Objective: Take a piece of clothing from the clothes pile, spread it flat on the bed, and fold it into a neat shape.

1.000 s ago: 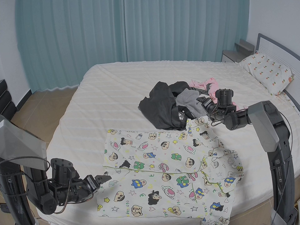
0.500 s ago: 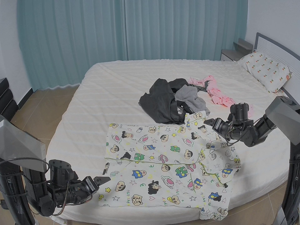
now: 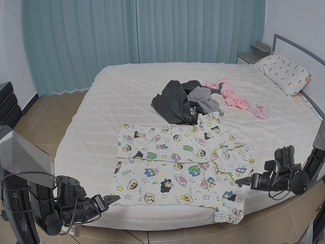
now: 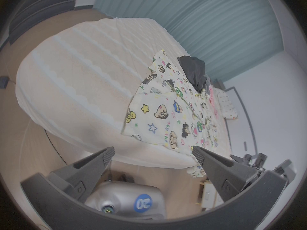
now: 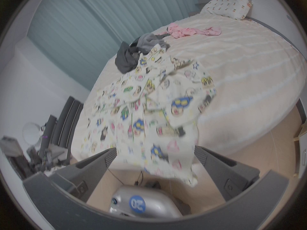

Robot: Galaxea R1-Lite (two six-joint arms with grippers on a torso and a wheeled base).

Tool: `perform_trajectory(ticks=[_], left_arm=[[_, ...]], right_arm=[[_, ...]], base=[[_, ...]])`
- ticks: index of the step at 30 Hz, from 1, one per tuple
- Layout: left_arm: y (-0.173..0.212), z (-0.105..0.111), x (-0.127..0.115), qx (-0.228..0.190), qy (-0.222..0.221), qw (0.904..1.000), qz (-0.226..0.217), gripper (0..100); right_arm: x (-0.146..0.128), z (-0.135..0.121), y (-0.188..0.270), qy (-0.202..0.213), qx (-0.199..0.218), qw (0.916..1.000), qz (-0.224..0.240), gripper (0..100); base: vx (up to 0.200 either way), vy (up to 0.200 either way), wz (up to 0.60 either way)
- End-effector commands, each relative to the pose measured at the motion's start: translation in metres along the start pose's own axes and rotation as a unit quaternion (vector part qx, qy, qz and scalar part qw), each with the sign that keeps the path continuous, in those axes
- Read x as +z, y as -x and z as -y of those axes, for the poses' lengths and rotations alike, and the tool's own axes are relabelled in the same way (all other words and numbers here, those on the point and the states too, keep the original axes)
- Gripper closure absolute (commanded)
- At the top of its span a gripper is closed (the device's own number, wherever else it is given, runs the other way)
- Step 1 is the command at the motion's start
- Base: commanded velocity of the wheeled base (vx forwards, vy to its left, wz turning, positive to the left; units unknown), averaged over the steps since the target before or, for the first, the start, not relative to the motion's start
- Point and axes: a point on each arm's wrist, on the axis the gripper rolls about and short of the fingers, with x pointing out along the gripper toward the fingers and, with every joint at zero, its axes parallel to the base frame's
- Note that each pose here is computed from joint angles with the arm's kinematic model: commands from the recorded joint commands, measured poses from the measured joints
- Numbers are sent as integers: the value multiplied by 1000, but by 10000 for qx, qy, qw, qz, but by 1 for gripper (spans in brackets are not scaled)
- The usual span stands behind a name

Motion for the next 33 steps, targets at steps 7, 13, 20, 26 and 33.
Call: perform_trajectory(ticks=[7,13,20,26,33], left_arm=[[-73,-13,0,596,-1658,9838,320,0],[-88,-5,3,619,-1745,9826,168,0],[-98,5,8,674,-1778,9818,5,0],[-100,13,9,626,-1802,9816,16,100],[-91,16,9,593,-1811,9817,49,100]], right_arm=[[-43,12,16,576,203,9981,-111,0],[-45,13,13,626,249,9977,66,0],[-46,14,13,631,255,9977,57,0],[-52,17,6,703,198,9972,-166,0],[-66,27,-14,1024,120,9927,-632,0]], base=[[0,0,0],[0,0,0],[0,0,0],[0,0,0],[0,0,0]])
